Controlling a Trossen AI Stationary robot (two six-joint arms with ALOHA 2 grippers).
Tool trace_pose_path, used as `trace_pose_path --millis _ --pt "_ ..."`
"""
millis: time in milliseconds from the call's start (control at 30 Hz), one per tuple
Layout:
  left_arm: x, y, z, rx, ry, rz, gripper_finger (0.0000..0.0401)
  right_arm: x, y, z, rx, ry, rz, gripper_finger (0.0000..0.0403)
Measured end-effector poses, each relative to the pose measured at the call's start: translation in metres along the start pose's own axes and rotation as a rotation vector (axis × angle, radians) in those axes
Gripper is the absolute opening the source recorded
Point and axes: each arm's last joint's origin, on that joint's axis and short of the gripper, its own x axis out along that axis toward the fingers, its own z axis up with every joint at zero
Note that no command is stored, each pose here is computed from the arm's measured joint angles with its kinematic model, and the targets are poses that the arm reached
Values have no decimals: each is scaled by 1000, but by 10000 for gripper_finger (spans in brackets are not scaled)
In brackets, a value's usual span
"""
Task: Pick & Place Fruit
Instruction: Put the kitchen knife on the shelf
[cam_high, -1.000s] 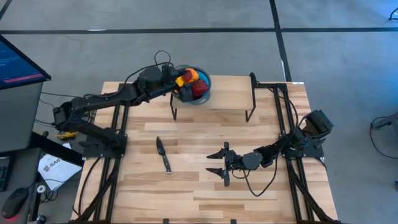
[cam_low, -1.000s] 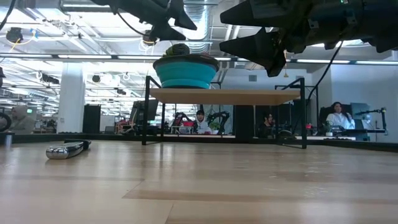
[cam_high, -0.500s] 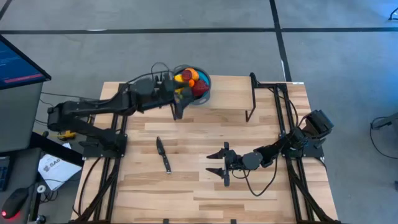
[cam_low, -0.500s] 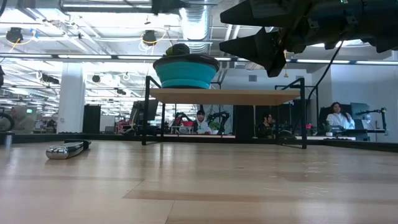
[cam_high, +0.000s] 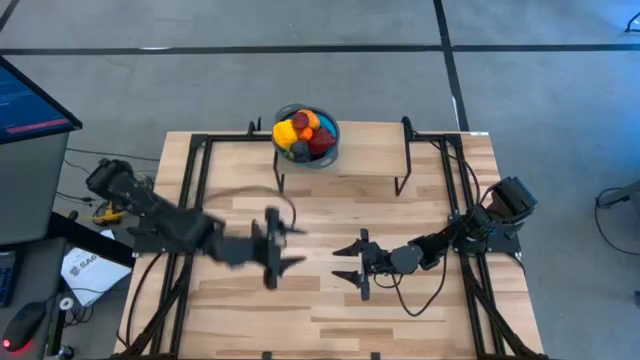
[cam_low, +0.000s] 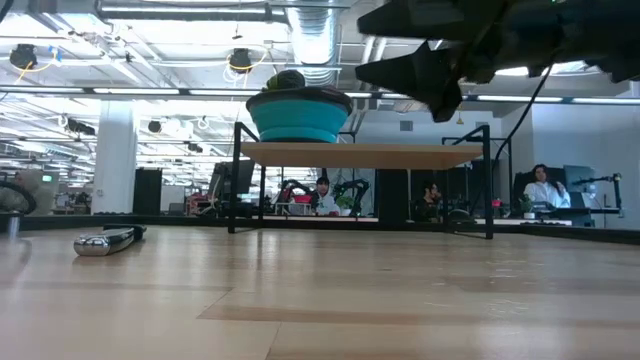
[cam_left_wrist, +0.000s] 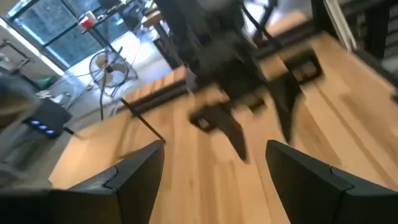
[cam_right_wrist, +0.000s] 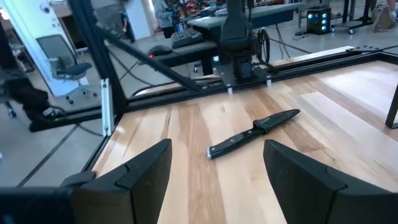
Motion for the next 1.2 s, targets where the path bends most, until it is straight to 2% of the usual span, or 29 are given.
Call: trace_pose_path --millis 100,167,300,433,667,933,1100,1200 --pt "-5 -37 -9 21 40 28 273 -7 7 7 -12 -13 19 248" --pt "-11 -57 -17 -15 52 35 273 -12 10 11 -37 9 26 248" --pt "-20 -86 -39 -138 79 36 273 -23 12 19 -74 50 5 248" --pt "-27 -101 -66 -315 111 21 273 -31 9 17 -106 170 -9 248" --pt "-31 -112 -107 -597 196 2 273 -35 1 6 -62 311 -66 248" --pt "-28 -110 -150 -1062 324 65 273 -31 -4 0 -51 325 -89 248" --pt "-25 -104 -175 -1213 415 123 272 -28 -8 2 -34 314 -105 248" --pt "-21 -101 -178 -1243 433 138 267 -26 -11 3 -29 311 -118 248"
